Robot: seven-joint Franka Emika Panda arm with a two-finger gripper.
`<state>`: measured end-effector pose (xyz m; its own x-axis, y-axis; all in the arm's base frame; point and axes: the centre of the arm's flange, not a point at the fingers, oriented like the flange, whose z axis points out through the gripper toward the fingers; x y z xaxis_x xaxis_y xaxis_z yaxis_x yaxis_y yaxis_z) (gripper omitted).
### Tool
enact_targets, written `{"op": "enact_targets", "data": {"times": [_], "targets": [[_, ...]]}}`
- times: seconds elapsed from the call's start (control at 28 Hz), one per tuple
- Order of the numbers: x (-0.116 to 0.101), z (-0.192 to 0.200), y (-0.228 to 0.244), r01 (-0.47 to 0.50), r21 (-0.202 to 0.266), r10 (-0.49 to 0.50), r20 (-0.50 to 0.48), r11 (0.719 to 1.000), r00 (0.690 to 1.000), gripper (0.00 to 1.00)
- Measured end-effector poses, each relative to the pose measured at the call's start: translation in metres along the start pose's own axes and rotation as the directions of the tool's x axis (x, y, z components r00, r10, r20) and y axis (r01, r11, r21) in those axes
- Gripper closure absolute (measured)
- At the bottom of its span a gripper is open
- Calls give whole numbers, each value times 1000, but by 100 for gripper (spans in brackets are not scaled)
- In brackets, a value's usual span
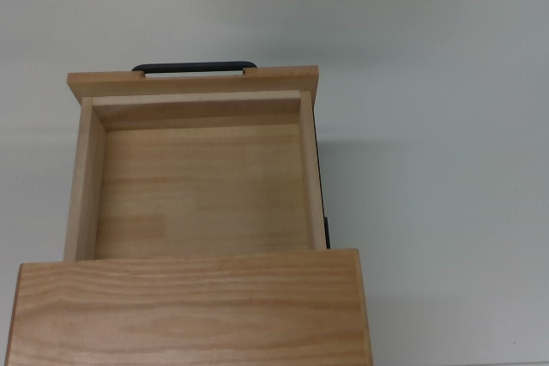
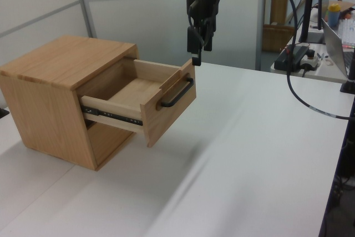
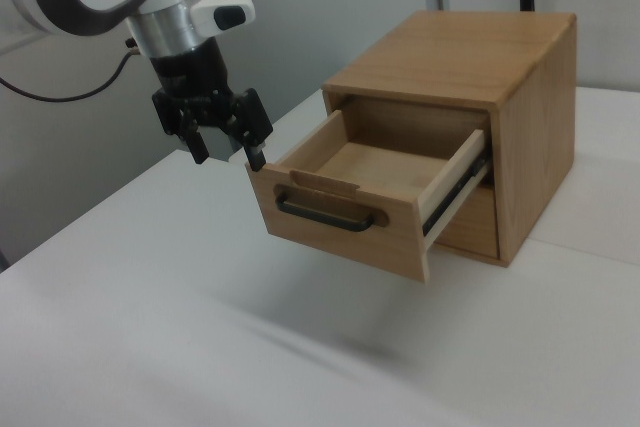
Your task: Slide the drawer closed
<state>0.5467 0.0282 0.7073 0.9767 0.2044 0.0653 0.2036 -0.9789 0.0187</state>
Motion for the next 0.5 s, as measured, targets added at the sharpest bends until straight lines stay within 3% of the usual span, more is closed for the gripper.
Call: {"op": "enact_targets", "data": {"times": [0.14,0.5], "targets": [[-2,-1,0,-2,0,2,6,1000,1000,6],[-4,2,0,-3,4,2,26,1000,1000,47]]}}
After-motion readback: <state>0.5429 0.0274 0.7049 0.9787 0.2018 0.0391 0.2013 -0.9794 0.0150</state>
